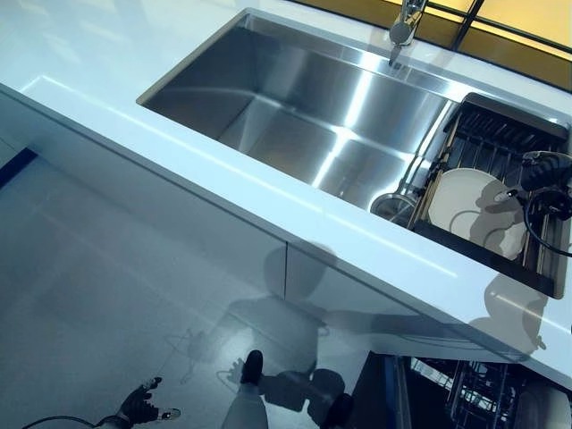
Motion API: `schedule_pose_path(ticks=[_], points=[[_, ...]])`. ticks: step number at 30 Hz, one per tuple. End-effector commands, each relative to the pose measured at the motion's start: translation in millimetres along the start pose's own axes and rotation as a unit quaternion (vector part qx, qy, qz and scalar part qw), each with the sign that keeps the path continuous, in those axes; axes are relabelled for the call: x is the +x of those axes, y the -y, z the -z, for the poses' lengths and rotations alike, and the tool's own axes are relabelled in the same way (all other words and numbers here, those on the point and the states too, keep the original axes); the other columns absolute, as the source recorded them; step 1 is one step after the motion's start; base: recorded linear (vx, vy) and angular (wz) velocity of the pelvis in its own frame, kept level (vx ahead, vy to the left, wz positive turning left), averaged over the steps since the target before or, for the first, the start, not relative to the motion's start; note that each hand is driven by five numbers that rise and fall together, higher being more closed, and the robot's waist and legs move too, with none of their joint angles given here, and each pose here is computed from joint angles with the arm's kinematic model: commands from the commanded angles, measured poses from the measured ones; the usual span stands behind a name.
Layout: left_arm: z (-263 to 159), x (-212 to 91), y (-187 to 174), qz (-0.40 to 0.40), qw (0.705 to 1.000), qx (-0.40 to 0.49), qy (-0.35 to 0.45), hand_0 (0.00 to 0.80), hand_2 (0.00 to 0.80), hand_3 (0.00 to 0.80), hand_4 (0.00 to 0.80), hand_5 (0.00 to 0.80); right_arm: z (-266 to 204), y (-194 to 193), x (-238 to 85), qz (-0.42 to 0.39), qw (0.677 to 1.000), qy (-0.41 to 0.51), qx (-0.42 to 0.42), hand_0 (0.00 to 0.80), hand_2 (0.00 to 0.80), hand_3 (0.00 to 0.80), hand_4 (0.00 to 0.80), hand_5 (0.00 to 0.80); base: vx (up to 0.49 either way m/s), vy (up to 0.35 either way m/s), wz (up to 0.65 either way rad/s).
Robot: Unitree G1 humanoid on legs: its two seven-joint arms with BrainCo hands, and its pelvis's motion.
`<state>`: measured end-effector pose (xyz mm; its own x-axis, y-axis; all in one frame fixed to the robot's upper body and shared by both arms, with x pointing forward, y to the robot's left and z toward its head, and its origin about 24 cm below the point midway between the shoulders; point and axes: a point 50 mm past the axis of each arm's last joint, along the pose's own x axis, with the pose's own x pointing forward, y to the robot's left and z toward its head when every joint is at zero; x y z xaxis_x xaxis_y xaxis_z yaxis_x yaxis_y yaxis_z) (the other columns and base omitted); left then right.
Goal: Take plates into dishwasher
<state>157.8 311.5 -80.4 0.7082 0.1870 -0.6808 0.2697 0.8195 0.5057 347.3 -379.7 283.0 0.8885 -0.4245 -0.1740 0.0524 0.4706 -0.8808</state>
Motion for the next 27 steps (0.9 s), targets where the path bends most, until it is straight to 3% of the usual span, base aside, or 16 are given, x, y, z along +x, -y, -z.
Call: schedule_pose_path(ticks=[1, 27], points=[[7.3, -4.5, 11.2, 0.021, 1.0, 0.007, -0.005, 0.0, 0.0, 0.0, 0.0, 0.0, -26.7, 30.2, -11.6, 0.053, 0.998, 0.026, -0.037, 0.0, 0.0, 0.0, 0.0, 0.0, -0.033, 0.0, 0.0], [-1.0, -4.9, 7.8, 0.023, 1.0, -0.005, 0.01, 0.0, 0.0, 0.0, 0.0, 0.0, -27.8, 33.3, -12.1, 0.053, 0.998, 0.024, -0.04, 0.0, 0.0, 0.0, 0.0, 0.0, -0.001, 0.0, 0.0]])
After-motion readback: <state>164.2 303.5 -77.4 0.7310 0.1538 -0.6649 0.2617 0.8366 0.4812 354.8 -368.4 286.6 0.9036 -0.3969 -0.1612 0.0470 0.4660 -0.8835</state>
